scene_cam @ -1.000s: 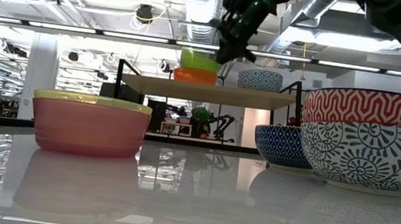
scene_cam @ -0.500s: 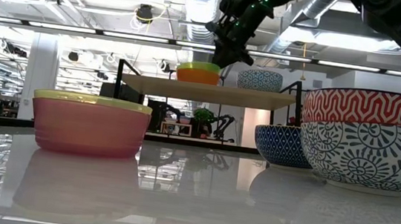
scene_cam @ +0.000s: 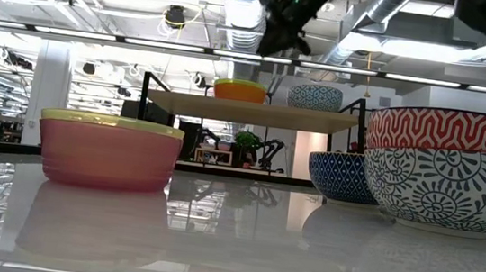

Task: Place and stack bowls onto a shelf
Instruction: Stack the yellow bowl on top of the green bowl on the shelf

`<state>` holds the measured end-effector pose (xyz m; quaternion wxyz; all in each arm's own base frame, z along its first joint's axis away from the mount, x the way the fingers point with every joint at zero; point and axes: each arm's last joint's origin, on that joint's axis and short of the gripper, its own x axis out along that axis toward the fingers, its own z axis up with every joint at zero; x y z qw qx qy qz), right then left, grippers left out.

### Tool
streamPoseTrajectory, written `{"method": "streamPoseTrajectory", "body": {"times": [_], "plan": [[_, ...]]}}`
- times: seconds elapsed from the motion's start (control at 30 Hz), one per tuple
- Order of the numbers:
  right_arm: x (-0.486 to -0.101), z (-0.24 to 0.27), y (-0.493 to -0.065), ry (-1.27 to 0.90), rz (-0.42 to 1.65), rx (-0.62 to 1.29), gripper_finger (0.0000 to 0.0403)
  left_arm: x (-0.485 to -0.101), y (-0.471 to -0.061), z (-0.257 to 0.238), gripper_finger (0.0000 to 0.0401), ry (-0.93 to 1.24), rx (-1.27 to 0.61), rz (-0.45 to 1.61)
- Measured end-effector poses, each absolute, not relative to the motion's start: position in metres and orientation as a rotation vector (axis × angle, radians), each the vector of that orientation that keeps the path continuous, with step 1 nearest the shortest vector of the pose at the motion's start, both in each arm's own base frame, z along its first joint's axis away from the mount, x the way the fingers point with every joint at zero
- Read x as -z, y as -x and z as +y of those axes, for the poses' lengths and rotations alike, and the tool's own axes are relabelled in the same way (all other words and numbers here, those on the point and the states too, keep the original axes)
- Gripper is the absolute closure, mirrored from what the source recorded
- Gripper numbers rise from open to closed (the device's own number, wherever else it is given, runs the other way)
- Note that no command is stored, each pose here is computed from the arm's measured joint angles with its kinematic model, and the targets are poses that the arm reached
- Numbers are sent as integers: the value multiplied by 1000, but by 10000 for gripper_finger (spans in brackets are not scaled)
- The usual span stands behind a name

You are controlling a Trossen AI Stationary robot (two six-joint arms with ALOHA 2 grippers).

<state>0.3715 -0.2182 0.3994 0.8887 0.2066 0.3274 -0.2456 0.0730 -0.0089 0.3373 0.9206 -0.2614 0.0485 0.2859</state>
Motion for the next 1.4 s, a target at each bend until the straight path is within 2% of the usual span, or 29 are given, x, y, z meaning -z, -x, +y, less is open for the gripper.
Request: {"method": "streamPoseTrajectory", "body": {"times": [0.33,0.63,1.07,1.4], "plan": [[-405,-118,-407,-293,722,260,301,-337,-73,-9,266,534,-589,100],[-360,-33,-443,-166,757,132,301,-337,-73,-9,266,535,-589,100],[-270,10,-457,-129,801,44,301,-337,-73,-9,266,535,-589,100],[-227,29,-453,-113,798,4,301,-337,-73,-9,266,536,-589,100]]}}
